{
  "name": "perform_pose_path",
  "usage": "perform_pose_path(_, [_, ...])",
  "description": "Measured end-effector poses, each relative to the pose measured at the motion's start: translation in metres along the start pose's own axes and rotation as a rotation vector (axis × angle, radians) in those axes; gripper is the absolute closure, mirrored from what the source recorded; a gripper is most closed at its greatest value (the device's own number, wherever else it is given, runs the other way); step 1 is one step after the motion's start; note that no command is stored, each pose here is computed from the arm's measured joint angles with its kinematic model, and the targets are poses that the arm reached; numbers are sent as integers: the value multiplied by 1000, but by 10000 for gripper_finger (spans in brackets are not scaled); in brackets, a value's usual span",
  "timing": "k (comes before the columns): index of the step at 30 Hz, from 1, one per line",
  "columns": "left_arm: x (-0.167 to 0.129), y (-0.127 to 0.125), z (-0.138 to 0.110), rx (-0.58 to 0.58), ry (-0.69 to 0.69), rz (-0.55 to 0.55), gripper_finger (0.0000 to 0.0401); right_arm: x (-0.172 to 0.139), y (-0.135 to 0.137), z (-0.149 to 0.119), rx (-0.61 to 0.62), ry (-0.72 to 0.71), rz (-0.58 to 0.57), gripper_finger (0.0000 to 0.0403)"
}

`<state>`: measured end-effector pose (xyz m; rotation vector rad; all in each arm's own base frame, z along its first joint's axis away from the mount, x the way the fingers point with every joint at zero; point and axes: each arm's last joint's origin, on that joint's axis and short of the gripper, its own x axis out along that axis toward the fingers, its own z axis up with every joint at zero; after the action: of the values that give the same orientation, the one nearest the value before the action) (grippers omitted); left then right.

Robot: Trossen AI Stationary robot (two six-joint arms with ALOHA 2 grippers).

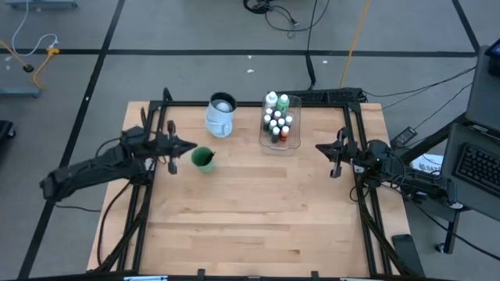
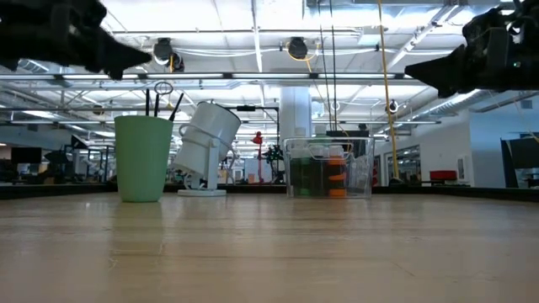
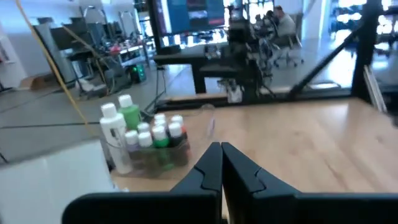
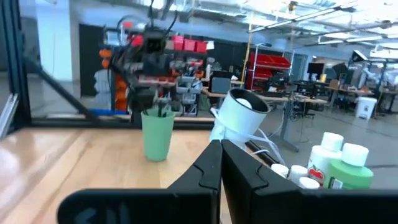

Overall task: Pick & Place Paint Supplies
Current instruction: Return to Home Position

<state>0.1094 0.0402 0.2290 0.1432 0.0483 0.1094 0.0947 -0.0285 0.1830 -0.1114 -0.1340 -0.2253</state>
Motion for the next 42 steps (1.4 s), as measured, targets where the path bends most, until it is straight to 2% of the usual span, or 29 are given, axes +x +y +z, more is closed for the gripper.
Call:
perform_pose_path(3, [-4, -6, -21, 88, 2, -20, 400, 0, 0, 0, 49, 5, -2, 402])
perform_pose_path(6, [-8, -13, -38, 187, -81, -86, 400, 0, 0, -1, 90, 13, 26, 402])
perform_pose_path(8, [-11, -16, -47, 205, -119, -113, 401, 0, 1, -3, 108, 29, 29, 402])
perform_pose_path(10, [-12, -17, -60, 191, -76, -114, 401, 0, 1, -3, 110, 27, 27, 402])
perform_pose_path(13, [-13, -15, -59, 162, -72, -111, 401, 0, 1, -7, 80, 62, 27, 403])
perform_pose_path(16, [-14, -16, -59, 148, -96, -206, 401, 0, 1, -8, 85, 67, 25, 403])
perform_pose_path(19, [-14, -17, -58, 120, -106, -239, 401, 0, 2, -7, 89, 56, 30, 403])
perform_pose_path(26, [-15, -17, -58, 138, -111, -237, 401, 1, 6, -8, 59, 74, -13, 403])
perform_pose_path(30, [-15, -17, -58, 135, -110, -237, 401, 2, 6, -6, 98, 55, -20, 403])
perform_pose_path(34, [-13, -15, -60, 121, -74, -190, 401, 1, 4, -9, 103, 86, -114, 403])
perform_pose_path(42, [-12, -15, -62, 95, -49, -179, 401, 1, 5, -8, 119, 74, -83, 403])
